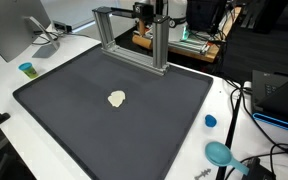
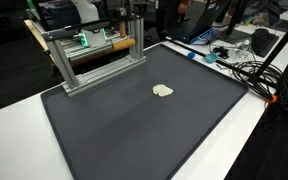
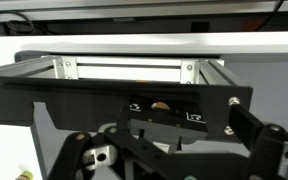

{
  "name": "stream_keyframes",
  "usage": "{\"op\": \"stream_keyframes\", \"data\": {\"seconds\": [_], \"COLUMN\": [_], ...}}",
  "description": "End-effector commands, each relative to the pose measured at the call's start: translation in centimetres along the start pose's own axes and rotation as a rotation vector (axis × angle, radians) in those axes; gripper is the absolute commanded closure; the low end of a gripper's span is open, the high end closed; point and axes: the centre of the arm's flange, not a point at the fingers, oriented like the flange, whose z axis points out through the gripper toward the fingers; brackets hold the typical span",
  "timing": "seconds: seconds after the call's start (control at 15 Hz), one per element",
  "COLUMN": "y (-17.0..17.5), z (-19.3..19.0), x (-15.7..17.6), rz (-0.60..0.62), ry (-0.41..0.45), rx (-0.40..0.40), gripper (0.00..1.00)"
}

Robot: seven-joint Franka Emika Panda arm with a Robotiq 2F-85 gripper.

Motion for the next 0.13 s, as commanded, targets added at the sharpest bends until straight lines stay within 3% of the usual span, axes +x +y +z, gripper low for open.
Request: {"op": "stream_keyframes", "data": {"seconds": [0.0,0.07], "y": [-0.7,-0.4], "z": [-4.2,-1.9], "x": [-4.4,-1.6], "rz": [-0.057,-0.027], "ry": [0.102,0.042], "rx": [-0.147,-0.079], "gripper": [0.00,0.00]}}
